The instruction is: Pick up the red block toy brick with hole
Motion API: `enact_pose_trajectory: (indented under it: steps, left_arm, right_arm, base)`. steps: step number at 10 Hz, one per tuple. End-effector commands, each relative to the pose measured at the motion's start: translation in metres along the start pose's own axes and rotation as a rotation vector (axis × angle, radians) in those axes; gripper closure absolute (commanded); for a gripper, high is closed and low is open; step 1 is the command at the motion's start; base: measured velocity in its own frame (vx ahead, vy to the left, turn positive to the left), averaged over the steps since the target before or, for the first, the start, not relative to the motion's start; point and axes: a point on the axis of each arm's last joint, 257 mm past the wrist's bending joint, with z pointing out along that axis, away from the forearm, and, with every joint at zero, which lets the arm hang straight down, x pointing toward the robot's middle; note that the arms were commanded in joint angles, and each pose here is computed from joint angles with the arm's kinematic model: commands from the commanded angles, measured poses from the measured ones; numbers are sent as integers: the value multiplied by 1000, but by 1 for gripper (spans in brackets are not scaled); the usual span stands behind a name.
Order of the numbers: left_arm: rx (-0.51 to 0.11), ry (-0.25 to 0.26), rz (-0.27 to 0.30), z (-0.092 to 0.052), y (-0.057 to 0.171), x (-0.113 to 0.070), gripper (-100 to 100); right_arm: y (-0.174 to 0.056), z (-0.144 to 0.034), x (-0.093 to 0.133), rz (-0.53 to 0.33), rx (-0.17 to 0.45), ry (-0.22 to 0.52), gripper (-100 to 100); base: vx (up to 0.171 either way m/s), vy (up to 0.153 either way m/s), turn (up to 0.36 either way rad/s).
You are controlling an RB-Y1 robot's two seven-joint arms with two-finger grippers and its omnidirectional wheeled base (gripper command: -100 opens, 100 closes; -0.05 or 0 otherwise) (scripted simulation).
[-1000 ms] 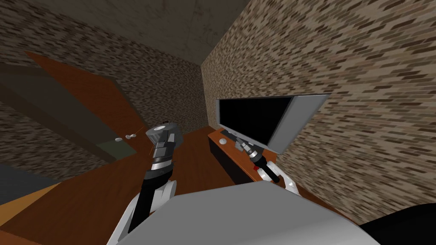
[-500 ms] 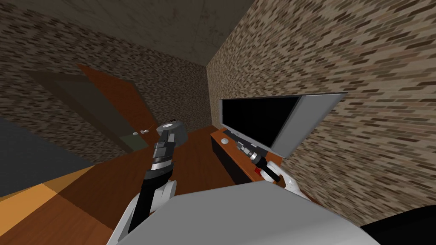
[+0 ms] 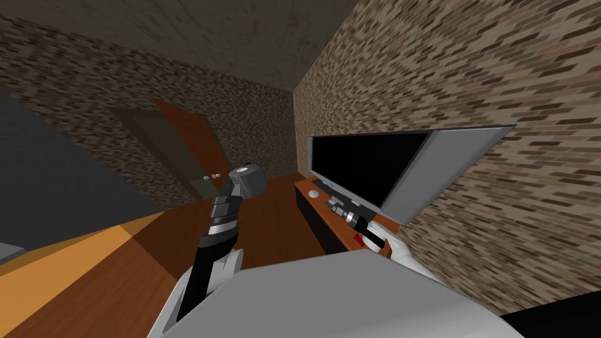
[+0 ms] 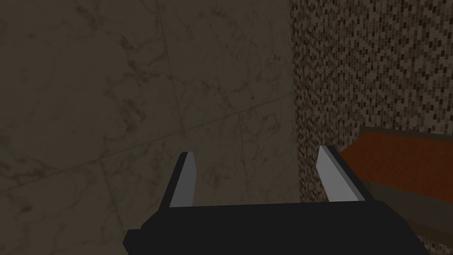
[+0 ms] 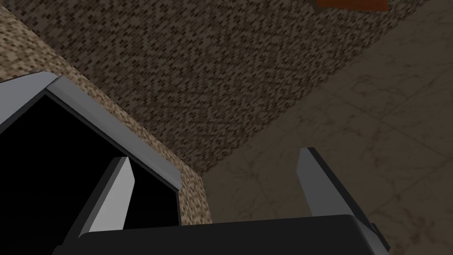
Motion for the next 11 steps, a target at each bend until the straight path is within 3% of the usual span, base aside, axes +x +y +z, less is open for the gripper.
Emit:
enact_pose_trajectory:
  steps: [1,3,5,7,10,11]
  left_arm:
    - [0,0,0,0,0,0,0]
    - [0,0,0,0,0,0,0]
    - [0,0,0,0,0,0,0]
    - [0,0,0,0,0,0,0]
    - [0,0,0,0,0,0,0]
    - [0,0,0,0,0,0,0]
  right_arm:
    - [-20,-9,21,-41,36,86,-100]
    - [-42,-20,40,-69,79,157,-100]
    - [-54,-27,46,-59,107,168,-100]
    - [-84,-47,72,-104,165,281,-100]
    - [-117,-75,94,-112,242,362,-100]
    - [-132,-90,105,-131,277,418,-100]
  base:
    - [-72,-47,399]
    - [-53,-40,156]
    - [-30,-18,46]
    - [-53,-18,281]
    - [-48,-33,139]
    - [-41,-10,227]
